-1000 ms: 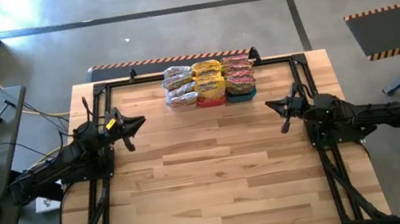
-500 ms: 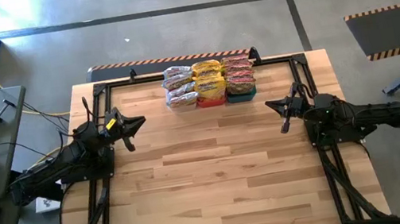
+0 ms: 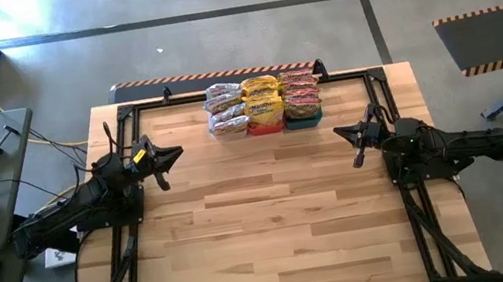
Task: Sort Maruchan noodles
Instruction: Return to Home Position
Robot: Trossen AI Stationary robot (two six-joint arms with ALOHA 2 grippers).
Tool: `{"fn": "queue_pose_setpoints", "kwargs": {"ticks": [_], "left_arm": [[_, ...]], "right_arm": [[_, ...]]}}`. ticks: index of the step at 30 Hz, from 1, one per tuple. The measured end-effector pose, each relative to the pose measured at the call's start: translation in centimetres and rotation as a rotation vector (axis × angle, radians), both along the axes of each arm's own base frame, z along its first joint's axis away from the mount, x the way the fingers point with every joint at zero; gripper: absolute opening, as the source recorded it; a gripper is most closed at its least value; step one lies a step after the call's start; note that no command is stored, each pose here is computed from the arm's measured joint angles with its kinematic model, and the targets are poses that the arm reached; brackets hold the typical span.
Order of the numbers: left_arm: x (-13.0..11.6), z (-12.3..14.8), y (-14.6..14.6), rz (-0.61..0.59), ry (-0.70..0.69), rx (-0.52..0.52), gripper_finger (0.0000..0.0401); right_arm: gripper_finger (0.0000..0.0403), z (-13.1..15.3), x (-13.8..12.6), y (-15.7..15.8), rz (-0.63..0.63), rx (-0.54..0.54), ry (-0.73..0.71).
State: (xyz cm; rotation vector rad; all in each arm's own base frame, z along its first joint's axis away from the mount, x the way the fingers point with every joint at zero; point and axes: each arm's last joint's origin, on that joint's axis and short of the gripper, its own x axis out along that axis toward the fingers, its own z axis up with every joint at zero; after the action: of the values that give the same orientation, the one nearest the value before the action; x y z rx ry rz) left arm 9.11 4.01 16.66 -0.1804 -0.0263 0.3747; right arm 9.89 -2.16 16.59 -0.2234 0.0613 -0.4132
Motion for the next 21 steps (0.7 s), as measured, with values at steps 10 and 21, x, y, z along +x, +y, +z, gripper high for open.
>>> {"fn": "queue_pose_setpoints", "kwargs": {"ticks": [10,21], "left_arm": [[0.0,0.0,0.0,0.0,0.0,0.0,0.0035],[0.41,-0.44,-0.05,-0.021,0.053,-0.024,0.0035]], "right_arm": [[0.0002,0.0,0.0,0.0,0.0,0.0,0.0],[0.0002,0.0,0.0,0.0,0.0,0.0,0.0]]}}
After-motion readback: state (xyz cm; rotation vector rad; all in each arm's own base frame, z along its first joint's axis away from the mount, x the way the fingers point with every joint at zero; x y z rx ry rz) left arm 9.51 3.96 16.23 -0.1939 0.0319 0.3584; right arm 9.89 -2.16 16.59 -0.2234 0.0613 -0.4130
